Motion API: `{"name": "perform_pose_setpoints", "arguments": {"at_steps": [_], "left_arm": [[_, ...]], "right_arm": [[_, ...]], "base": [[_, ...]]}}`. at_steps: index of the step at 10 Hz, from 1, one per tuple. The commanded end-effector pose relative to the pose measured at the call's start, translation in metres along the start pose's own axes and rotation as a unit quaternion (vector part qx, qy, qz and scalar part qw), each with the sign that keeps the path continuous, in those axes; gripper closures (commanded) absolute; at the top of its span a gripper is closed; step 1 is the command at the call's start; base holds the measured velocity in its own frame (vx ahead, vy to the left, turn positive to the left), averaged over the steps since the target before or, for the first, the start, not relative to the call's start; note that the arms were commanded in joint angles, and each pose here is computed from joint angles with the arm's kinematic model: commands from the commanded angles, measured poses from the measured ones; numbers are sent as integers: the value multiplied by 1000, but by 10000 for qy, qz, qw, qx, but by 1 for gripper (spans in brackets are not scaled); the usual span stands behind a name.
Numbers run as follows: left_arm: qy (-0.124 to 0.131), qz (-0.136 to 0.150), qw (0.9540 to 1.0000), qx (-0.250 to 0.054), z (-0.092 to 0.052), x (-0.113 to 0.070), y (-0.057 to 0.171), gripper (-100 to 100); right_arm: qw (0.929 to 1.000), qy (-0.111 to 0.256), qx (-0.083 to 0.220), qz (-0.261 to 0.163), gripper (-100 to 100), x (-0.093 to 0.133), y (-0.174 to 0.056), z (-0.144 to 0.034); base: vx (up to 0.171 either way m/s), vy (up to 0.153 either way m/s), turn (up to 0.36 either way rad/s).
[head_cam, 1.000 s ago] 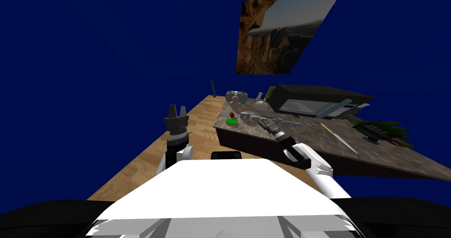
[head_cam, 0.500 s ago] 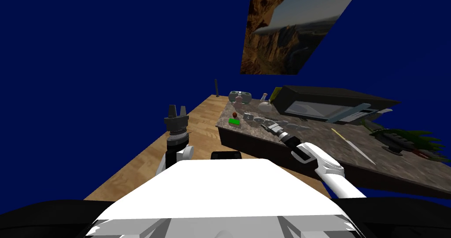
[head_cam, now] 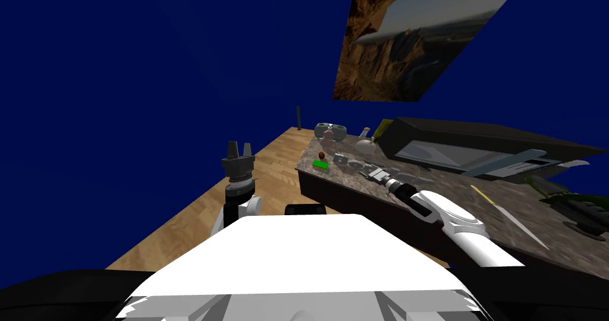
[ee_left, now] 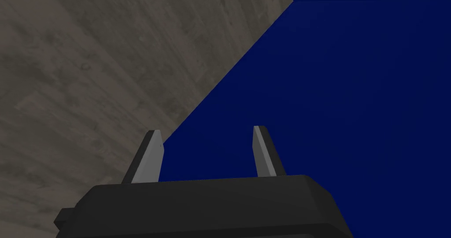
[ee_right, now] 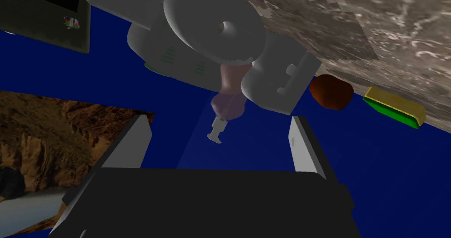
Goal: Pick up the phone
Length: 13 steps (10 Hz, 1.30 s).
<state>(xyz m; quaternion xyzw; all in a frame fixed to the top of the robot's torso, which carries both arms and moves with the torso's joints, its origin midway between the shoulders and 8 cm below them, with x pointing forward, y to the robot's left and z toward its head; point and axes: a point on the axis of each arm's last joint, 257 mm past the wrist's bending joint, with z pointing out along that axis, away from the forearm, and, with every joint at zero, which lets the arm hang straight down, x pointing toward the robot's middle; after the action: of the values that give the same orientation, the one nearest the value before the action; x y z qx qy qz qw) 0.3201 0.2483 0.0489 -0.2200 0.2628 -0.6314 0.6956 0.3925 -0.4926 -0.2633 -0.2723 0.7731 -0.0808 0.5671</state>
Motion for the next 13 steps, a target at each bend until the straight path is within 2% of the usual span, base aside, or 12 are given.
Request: {"name": "perform_pose_setpoints", "arguments": {"at_steps": [1,3,6,10,11,12,13], "left_arm": [[0,0,10000,0,0,0,0,0],[0,0,10000,0,0,0,0,0],[0,0,10000,0,0,0,0,0],[0,1,10000,-1,0,0,0,0],[0,1,10000,-1,0,0,0,0],[0,1,10000,-1,0,0,0,0],[0,1,10000,-1,0,0,0,0]], "right_arm": [[9982,380,13,-458,-100,22,-16,-7],[9919,797,7,-991,-100,43,-39,-18],[9760,1331,-20,-1723,-100,64,-74,-36],[9539,1821,-49,-2383,-100,81,-109,-56],[9581,1743,-44,-2272,-100,79,-102,-54],[9573,1755,-43,-2296,0,79,-103,-55],[9573,1805,5,-2258,-100,90,-96,-54]], "base": [[-20,-15,220],[-20,-21,195],[-16,-18,171],[-10,-9,108],[-2,-5,20],[0,0,0],[64,-18,116]]}}
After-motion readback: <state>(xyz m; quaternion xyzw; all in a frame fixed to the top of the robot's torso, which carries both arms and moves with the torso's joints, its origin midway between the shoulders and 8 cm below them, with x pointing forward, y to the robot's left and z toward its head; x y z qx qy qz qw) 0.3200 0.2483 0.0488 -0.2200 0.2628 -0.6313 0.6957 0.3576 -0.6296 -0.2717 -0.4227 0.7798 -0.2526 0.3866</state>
